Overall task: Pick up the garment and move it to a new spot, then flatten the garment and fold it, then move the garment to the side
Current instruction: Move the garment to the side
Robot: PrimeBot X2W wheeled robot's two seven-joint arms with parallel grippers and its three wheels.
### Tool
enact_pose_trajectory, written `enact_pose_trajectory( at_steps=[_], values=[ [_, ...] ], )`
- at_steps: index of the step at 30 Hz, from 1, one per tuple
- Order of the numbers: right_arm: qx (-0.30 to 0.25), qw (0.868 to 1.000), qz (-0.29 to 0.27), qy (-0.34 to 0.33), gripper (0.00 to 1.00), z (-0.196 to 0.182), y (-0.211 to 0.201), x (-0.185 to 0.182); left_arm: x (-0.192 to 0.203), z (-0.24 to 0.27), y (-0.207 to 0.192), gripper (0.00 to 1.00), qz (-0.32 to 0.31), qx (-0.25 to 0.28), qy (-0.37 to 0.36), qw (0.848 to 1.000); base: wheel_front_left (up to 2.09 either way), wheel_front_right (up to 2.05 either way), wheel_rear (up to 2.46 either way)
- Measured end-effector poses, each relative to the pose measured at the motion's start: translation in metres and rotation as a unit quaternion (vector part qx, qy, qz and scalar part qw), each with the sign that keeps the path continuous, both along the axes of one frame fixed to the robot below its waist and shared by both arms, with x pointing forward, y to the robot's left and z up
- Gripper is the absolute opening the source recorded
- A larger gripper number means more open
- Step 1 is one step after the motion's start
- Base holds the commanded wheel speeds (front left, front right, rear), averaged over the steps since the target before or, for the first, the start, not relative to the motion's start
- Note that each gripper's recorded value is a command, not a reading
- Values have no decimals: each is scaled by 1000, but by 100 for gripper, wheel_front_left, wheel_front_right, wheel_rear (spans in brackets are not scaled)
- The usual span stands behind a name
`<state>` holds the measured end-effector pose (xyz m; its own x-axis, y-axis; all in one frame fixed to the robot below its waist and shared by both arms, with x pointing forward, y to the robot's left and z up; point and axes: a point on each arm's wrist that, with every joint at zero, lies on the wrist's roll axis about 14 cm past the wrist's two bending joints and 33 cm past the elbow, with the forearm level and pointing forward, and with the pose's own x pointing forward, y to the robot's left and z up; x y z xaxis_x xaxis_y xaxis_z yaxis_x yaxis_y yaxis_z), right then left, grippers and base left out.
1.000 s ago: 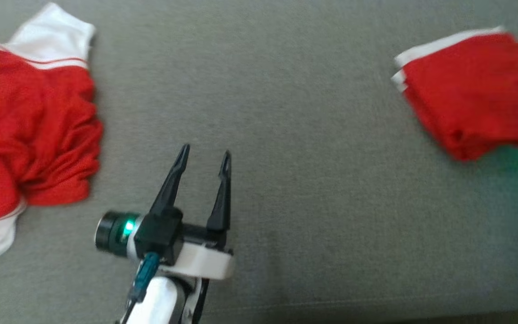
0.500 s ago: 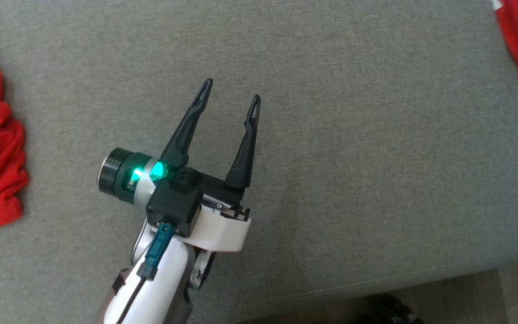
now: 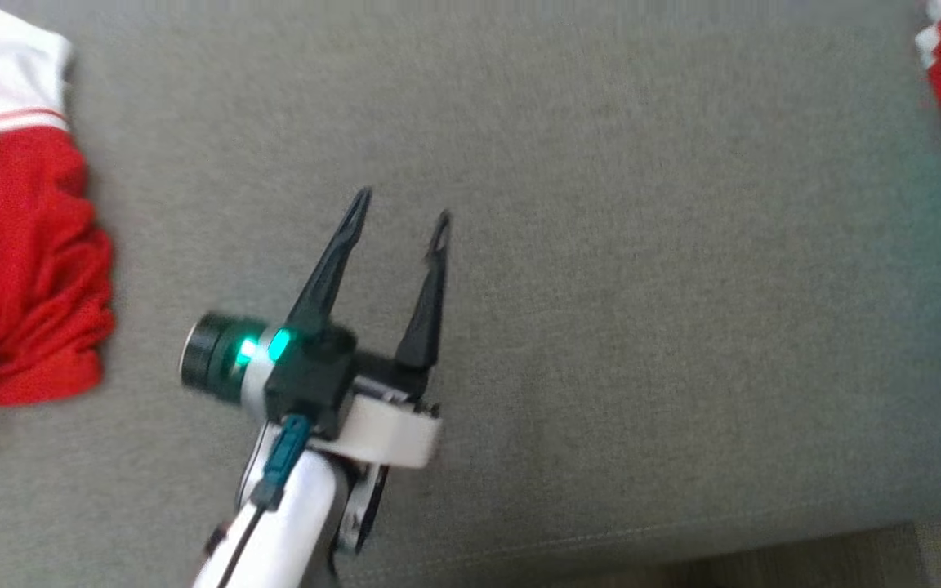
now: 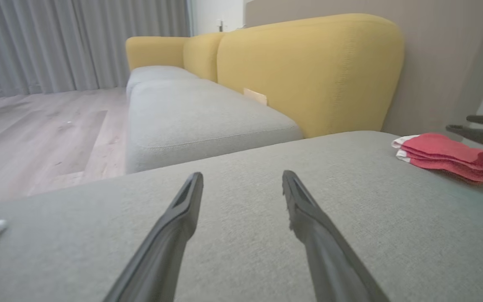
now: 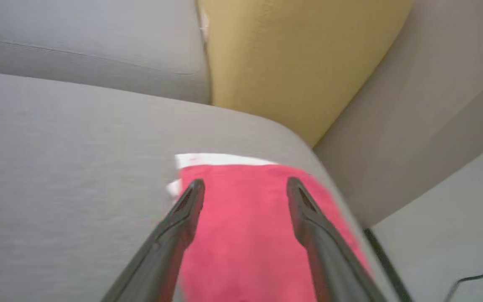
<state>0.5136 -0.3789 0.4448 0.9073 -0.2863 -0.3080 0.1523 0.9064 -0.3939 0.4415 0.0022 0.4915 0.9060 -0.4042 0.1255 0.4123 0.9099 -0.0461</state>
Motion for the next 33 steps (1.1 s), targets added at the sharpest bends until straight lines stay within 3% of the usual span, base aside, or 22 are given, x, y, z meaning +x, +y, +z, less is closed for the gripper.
enact_pose_trajectory(
  at_steps=[8, 15, 22, 25, 33],
  values=[
    [163, 984, 75, -23, 100, -29, 130, -43, -54, -10, 56, 100, 84, 14, 53, 995, 0, 0, 0],
    [259, 947, 176, -70, 100, -5, 239, -95, -104, -15, 101, 100, 146, 31, 67, 986, 0, 0, 0],
    [311, 908, 238, -148, 100, 44, 282, -138, -126, 14, 133, 100, 201, 12, 23, 979, 0, 0, 0],
    [312, 907, 241, -150, 100, 42, 282, -155, -136, 20, 142, 100, 214, 6, 13, 977, 0, 0, 0],
    [301, 919, 218, -130, 100, 17, 267, -200, -167, 14, 151, 100, 223, 4, 15, 975, 0, 0, 0]
  ],
)
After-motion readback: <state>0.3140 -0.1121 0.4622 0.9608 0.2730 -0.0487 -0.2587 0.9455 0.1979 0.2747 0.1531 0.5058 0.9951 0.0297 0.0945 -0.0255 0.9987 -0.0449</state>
